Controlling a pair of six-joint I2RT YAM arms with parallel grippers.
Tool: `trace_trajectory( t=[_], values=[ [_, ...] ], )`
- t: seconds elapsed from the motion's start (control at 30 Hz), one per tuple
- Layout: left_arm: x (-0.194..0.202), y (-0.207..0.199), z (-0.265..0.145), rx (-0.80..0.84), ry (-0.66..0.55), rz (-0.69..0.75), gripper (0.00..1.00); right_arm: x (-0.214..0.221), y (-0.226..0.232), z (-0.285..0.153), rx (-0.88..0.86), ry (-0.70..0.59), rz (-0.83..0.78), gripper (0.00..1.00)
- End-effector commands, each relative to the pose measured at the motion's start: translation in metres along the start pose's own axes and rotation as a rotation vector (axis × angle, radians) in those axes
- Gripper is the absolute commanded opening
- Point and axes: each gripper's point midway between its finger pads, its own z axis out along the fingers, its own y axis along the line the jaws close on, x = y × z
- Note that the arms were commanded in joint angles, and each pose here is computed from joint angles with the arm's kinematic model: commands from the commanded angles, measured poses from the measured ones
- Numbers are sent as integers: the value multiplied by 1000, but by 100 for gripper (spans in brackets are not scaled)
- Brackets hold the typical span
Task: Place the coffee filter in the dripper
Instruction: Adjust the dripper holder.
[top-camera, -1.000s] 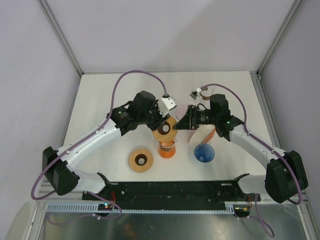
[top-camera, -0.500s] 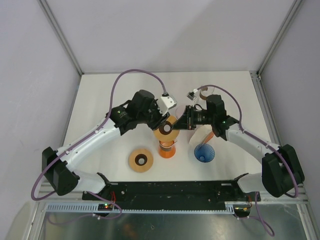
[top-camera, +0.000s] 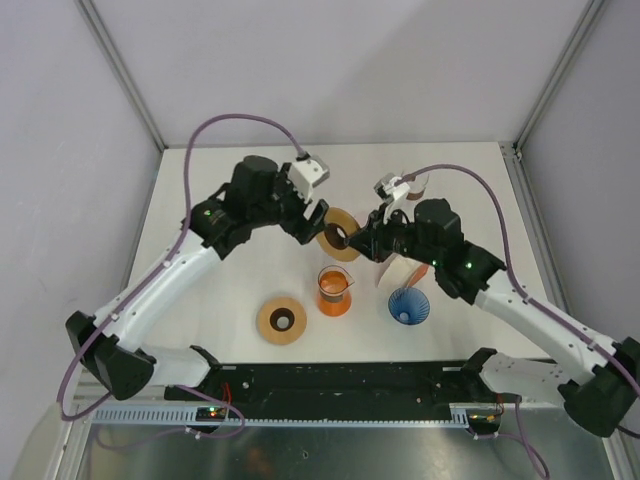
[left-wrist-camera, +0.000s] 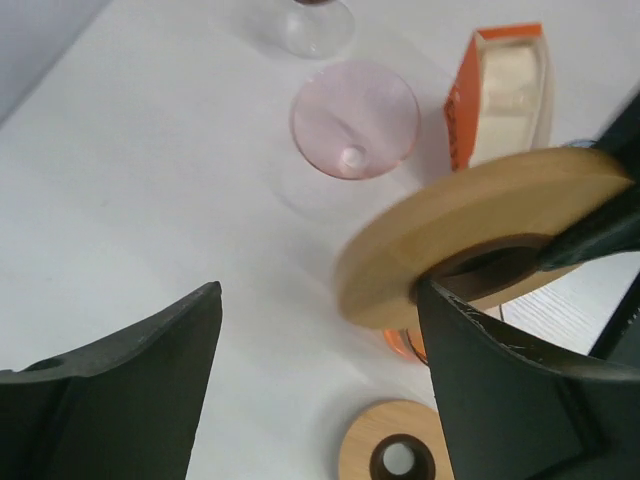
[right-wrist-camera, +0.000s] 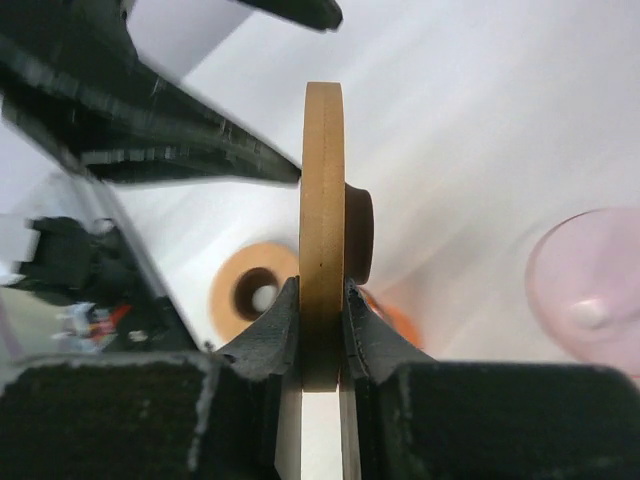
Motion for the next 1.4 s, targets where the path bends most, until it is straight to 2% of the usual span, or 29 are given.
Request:
trace_trajectory(
  t=[0.0, 0.23, 0.37, 0.5, 0.67, 0.83, 0.93, 1.27, 1.33, 1.37],
  values=[
    [-33, 43, -37, -151, -112, -34, 83, -16, -15, -23, 242, -18, -411, 0],
    [-14, 77, -51, -224, -91, -121, 86, 3, -11, -16, 405, 123, -922, 0],
    [0, 85, -52, -209, -75, -173, 86, 3, 5, -13, 454, 137, -1151, 0],
    [13, 50, -39, -7, -52, -214, 86, 1, 26, -10, 455, 119, -1311, 0],
    [11, 10, -34, 223, -45, -362, 87, 8, 40, -10, 491, 118, -1559, 0],
    [-7, -23, -43, 425, -44, -522, 97, 9, 44, -13, 539, 66, -1692, 0],
    [-2, -32, -43, 481, -17, -577, 99, 5, 45, -16, 602, 32, -1763, 0],
    [24, -43, -23, 565, 73, -708, 100, -10, 55, -12, 738, -51, -1869, 0],
    [24, -48, -22, 606, 80, -730, 97, -10, 56, -10, 733, -60, -1876, 0],
    [22, -50, -23, 628, 77, -735, 91, -9, 56, -9, 730, -63, -1873, 0]
  ],
)
